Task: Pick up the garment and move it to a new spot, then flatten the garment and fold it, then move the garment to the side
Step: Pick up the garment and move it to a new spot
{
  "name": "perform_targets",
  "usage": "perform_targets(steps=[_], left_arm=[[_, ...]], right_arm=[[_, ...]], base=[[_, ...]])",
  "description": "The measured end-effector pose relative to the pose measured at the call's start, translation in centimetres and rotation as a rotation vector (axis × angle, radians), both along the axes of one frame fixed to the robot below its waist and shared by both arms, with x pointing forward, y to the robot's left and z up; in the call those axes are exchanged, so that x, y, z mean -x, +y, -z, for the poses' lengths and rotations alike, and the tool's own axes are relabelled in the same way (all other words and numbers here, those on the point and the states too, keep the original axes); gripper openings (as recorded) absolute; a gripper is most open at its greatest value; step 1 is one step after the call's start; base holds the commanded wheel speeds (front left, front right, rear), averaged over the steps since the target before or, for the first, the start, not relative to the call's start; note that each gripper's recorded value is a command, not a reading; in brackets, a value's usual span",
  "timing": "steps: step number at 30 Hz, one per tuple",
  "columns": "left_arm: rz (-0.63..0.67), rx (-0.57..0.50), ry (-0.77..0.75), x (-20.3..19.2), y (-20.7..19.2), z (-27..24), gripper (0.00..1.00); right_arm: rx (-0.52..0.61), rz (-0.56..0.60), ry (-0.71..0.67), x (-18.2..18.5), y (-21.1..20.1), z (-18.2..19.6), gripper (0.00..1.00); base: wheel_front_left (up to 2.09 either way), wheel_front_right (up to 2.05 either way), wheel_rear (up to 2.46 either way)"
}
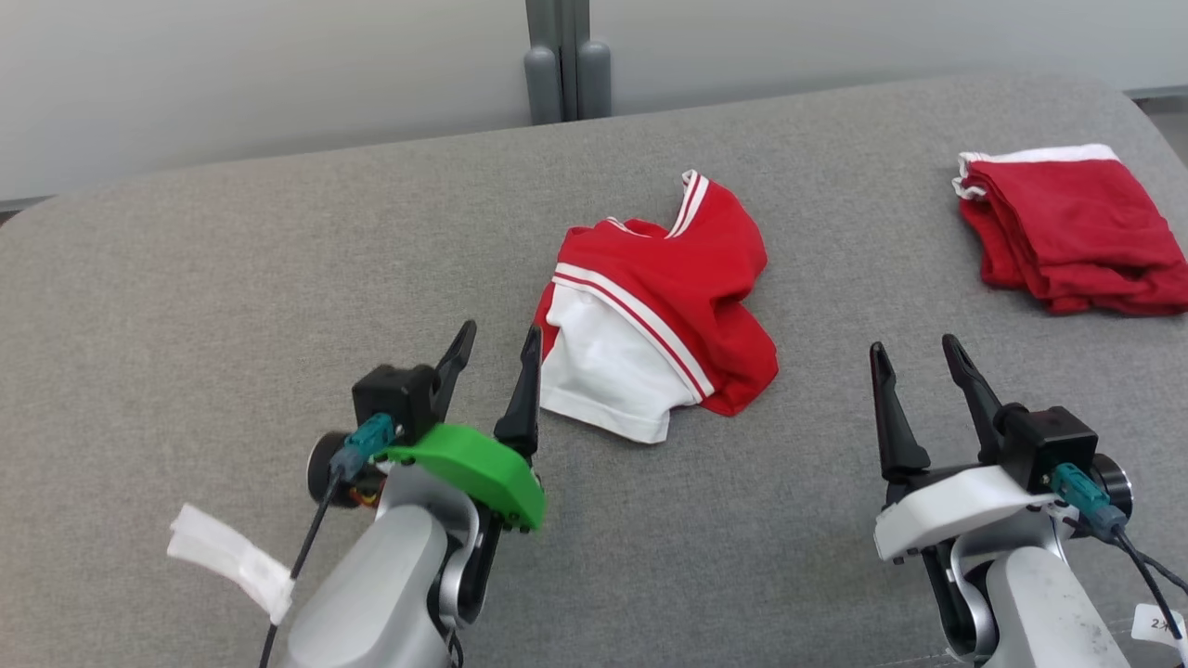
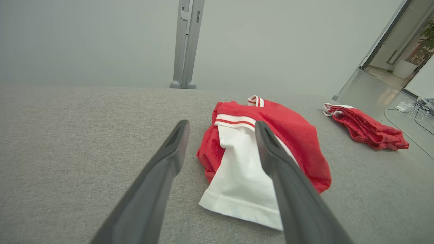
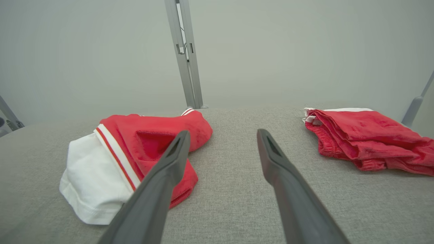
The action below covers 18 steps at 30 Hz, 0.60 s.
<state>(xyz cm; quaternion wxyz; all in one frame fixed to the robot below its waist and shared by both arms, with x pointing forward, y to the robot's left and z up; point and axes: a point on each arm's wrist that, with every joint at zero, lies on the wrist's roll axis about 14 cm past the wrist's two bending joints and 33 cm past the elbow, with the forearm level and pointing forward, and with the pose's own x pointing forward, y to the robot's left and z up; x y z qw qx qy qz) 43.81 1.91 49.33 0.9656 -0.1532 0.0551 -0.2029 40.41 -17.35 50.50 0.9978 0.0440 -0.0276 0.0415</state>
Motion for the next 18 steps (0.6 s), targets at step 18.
perform_targets(steps=[18], left_arm=[[-0.303, -0.057, -0.022, 7.3, 8.9, 1.2, 1.00]], right_arm=[[-0.070, -0.054, -0.008, 3.3, 2.1, 0.1, 1.00]], base=[[0.00, 0.00, 0.00]])
